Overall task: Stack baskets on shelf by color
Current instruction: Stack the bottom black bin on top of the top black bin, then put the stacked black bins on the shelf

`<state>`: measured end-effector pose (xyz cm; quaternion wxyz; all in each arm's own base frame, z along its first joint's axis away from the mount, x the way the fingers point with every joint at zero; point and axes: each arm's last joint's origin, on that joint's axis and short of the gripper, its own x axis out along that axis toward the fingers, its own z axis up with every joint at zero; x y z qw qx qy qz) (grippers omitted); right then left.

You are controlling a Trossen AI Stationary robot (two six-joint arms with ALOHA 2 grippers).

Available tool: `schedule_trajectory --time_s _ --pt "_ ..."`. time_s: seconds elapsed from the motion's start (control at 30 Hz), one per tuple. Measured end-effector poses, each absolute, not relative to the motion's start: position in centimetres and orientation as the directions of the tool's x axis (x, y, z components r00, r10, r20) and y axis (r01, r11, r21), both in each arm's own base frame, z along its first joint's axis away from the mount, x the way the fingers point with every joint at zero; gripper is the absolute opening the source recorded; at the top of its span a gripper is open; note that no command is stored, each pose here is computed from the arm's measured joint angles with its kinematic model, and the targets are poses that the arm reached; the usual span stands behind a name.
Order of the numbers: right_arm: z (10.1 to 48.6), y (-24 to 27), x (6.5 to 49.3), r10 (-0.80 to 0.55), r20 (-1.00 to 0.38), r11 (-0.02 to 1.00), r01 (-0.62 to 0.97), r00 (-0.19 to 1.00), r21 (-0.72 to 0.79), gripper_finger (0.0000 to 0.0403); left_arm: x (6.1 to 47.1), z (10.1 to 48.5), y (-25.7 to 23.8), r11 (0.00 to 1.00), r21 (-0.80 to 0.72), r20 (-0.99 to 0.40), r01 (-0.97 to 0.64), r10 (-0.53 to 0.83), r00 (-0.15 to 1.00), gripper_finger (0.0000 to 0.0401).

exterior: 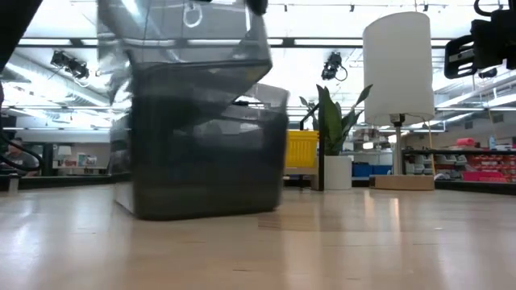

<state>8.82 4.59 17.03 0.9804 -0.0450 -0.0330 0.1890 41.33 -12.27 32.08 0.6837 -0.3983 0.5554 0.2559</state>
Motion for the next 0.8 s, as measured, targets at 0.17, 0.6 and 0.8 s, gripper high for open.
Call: schedule_trajectory --time_s 0.17,0.6,0.8 --pt "17.0 4.6 8.8 0.374 0.049 0.925 -0.368 0.926 -0.101 0.0090 40.7 31.3 -12.9 0.623 -0.172 -0.985 -0.763 -0.081 0.155 0.0016" --pt "17.0 4.6 8.8 0.374 0.048 0.924 -0.368 0.926 -0.101 0.0090 40.1 29.6 -14.8 0.719 -0.125 -0.989 -0.684 -0.146 0.027 0.0061" --pt "17.0 4.6 8.8 0.374 0.048 0.924 -0.368 0.926 -0.101 0.0090 40.0 29.6 -15.2 0.759 -0.133 -0.988 -0.638 -0.154 0.024 0.0119"
